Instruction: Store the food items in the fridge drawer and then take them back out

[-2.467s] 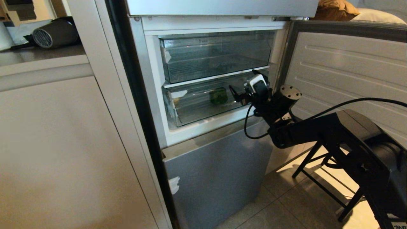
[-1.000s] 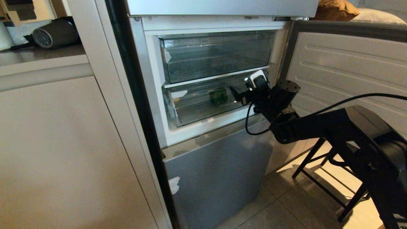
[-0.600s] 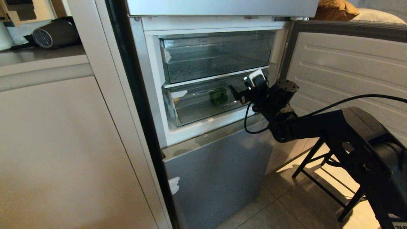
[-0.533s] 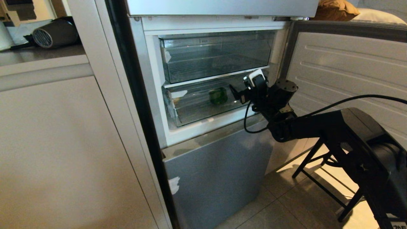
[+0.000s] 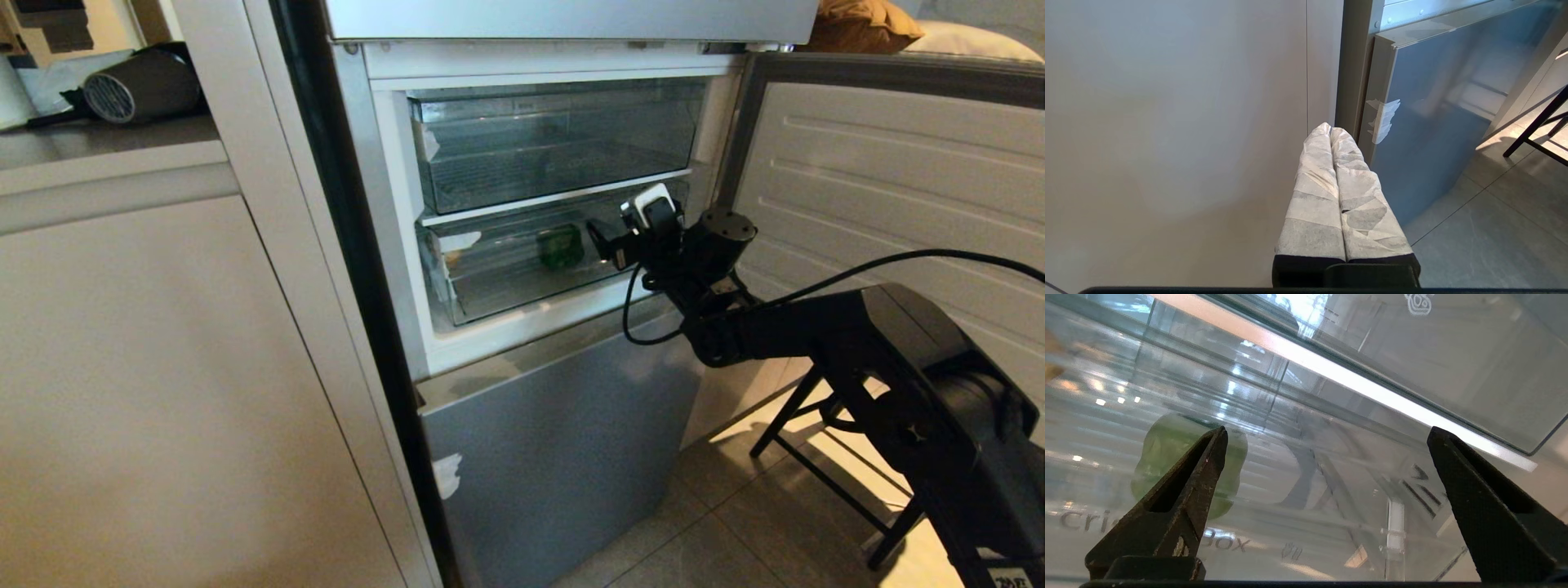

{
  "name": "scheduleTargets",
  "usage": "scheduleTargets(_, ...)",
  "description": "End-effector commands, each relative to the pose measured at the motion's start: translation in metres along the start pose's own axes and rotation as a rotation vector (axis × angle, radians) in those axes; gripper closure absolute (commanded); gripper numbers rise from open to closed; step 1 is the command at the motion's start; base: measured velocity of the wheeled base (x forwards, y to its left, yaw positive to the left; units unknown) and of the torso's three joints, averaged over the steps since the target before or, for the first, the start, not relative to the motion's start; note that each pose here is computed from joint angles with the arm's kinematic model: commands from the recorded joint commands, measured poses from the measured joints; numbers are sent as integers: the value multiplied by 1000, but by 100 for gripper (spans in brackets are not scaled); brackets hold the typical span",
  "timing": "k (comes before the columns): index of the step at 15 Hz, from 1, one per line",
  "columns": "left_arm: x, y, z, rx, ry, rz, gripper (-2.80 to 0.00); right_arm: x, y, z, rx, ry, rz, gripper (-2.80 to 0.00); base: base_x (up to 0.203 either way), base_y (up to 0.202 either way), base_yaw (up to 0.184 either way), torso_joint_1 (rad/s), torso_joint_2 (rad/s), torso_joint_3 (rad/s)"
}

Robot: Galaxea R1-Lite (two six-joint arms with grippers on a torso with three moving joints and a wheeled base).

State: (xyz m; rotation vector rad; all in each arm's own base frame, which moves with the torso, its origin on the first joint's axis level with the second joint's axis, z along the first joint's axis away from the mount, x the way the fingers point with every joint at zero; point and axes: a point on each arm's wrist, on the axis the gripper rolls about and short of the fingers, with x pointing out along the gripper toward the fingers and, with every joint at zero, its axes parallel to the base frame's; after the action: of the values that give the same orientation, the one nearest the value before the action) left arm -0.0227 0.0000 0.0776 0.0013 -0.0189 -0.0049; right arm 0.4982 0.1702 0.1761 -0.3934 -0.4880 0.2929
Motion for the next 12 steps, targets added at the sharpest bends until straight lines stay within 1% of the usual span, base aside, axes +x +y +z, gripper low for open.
scheduleTargets(1,1,0,-3,0,10,0,0,2,1,-1,-3,-5,-1,-280,0,0,0,0,0,0)
scheduleTargets(6,1,0,-3,0,10,0,0,2,4,-8,-3,13,4,-280,0,0,0,0,0,0)
scheduleTargets(7,1,0,-3,0,10,0,0,2,3,-7,-8,18,-12,-280,0,0,0,0,0,0)
scheduleTargets(9,1,0,-3,0,10,0,0,2,2,-7,-43,30,-37,-280,0,0,0,0,0,0)
scheduleTargets(12,1,0,-3,-1,10,0,0,3,0,-2,-44,19,-40,-280,0,0,0,0,0,0)
